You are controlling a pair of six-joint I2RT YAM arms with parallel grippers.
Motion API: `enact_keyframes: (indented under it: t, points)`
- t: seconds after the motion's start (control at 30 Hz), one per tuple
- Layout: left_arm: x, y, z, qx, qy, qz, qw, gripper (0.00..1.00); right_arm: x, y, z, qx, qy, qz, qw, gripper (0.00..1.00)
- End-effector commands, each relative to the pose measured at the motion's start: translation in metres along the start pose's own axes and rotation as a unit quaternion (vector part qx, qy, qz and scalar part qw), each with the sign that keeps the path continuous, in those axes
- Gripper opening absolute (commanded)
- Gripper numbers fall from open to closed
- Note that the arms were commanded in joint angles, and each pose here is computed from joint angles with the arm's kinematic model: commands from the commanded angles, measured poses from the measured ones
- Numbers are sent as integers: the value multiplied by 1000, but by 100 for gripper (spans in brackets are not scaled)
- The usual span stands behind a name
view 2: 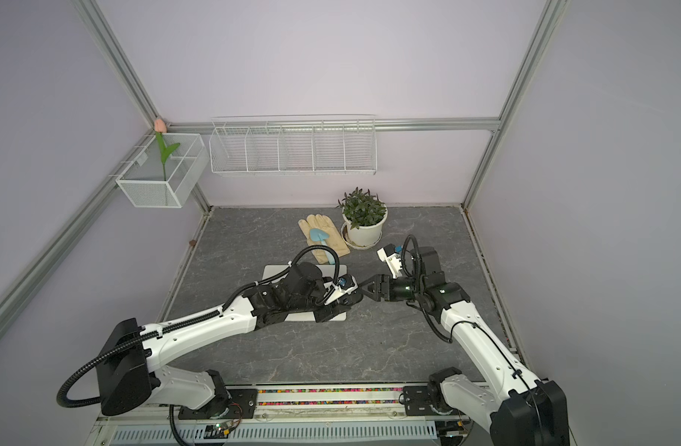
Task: Insert the wireless mouse receiver into the laptop
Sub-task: Close the lid on the mouse.
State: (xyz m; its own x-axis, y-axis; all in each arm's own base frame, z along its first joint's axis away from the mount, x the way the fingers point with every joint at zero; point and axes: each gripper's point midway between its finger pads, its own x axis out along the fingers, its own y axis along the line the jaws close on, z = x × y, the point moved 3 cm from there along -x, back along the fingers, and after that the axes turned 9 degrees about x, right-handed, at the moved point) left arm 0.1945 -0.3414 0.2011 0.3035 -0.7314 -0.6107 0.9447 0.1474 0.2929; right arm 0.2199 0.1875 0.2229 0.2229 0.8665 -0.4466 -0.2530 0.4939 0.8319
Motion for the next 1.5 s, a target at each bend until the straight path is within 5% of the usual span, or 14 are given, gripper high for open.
enact_keyframes:
  t: [0.0,0.67,1.47]
  points:
    - [-6,7,21,-5,-28,-2,1000,35,3,-1,-16,-9,27,5,1000,72]
    - [-16,-2,30,32,-41,-38,998,35,22,-16,-20,-7,53,-27,998,68]
    - [-29,13,56,34,-86,-2,996,35,44,-30,-31,-4,78,-55,995,64]
